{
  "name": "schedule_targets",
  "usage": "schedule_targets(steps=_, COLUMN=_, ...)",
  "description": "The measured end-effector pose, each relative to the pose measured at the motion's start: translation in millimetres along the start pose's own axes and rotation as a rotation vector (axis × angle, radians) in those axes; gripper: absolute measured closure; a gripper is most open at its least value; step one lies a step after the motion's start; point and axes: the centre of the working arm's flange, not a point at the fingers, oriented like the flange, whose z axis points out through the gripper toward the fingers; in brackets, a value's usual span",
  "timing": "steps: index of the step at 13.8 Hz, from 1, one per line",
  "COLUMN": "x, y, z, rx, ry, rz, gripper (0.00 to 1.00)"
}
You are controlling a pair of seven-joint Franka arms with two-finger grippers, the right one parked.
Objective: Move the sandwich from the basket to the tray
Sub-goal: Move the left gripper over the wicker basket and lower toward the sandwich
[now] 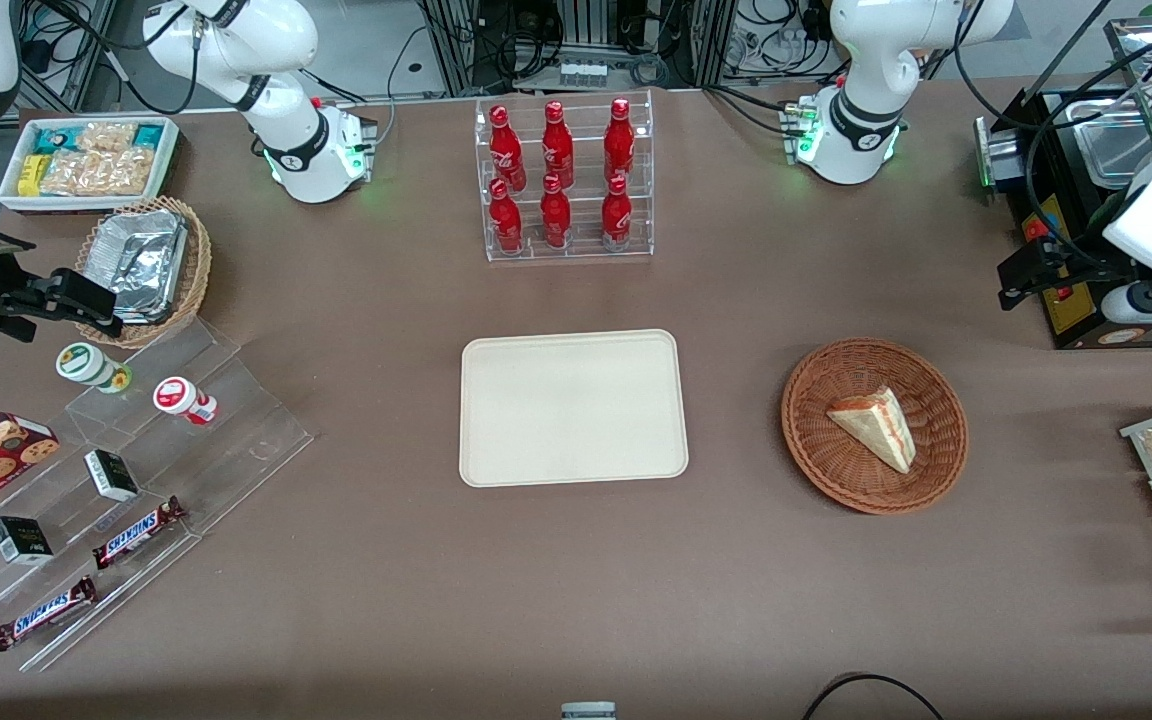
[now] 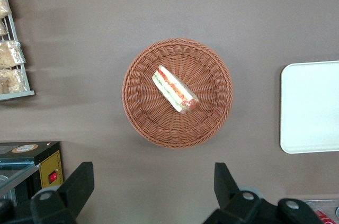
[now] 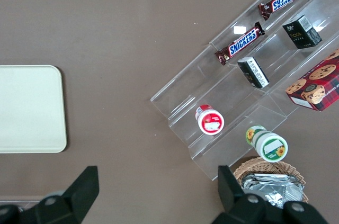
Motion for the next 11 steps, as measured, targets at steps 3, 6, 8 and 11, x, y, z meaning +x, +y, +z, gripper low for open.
schedule_targets(steps=3, x=-1.4, y=0.5, z=0.8, rx=0.001, ry=-0.014, rz=0.001, gripper=0.00)
schedule_targets(steps=6, x=2.4, y=0.9, z=16.1, rx=0.002, ry=-0.042, rz=0.002, gripper=0.00)
schedule_targets(steps=8, x=12.0, y=1.9, z=48.0, rx=0.002, ry=-0.062, rz=-0.003, gripper=0.00)
schedule_targets(steps=11, x=25.3, y=4.8, z=108.9, rx=0.002, ry=-0.058, rz=-0.075, gripper=0.00)
